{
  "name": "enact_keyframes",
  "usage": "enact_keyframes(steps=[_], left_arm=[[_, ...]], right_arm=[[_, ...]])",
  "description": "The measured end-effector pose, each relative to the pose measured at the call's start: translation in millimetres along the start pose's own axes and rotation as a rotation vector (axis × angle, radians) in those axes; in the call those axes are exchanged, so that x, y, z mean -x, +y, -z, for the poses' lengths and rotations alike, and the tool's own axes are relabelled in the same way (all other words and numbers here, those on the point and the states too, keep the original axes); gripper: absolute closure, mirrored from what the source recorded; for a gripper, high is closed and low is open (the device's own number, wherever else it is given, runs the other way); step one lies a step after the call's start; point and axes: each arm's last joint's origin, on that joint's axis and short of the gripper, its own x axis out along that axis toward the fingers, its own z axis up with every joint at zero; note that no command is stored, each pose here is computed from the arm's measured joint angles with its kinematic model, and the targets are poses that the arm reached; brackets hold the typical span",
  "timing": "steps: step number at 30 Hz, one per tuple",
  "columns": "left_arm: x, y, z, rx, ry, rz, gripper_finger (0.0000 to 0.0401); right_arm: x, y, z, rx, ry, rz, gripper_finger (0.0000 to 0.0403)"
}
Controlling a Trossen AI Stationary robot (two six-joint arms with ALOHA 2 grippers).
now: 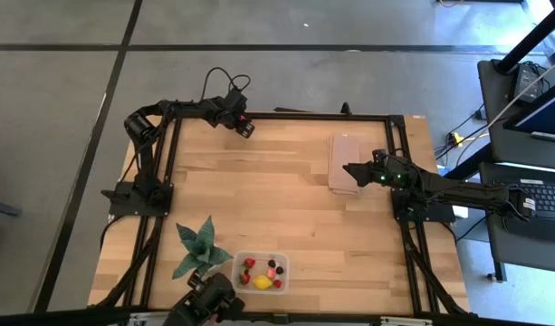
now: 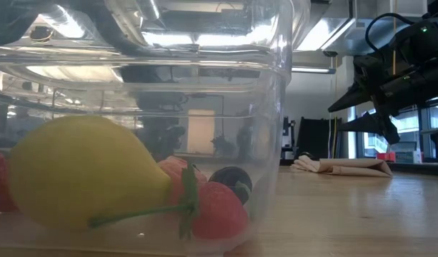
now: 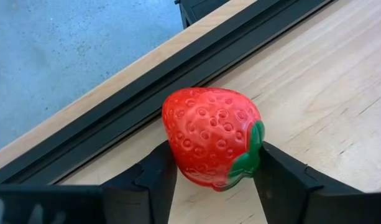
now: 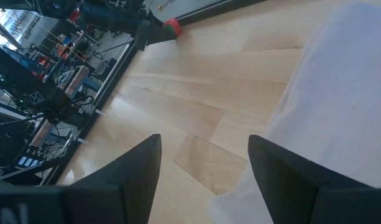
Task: Pick and placing Produce into tupperware
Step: Put the strawberry into the transparent bin
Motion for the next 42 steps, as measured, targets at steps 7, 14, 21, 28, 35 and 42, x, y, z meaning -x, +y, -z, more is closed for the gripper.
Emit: enact_keyframes(steps=[7,14,21,28,35,42], left_arm=[[11,-3,-6,-0.001,-0.045,0.040,0.0225],[55,-2,-19,0.004,-0.164,0.079,0.0227],[134,-13,-28,-0.039,-0.362,0.269,0.0226],[234,-35,-10,-0.175,-0.594,0.547,0.0230],[316,-54,32,-0.349,-0.751,0.845,0.0227],[352,-82,77,-0.518,-0.695,1.081,0.0226]], right_arm=[[0,0,0,0.000,0.000,0.000,0.0160],[0,0,0,0.000,0.000,0.000,0.0160],[0,0,0,0.000,0.000,-0.001,0.0159],[0,0,0,0.000,0.000,-0.001,0.0159],[0,0,0,0.002,0.000,0.000,0.0159],[0,0,0,0.000,0.003,-0.002,0.0159]])
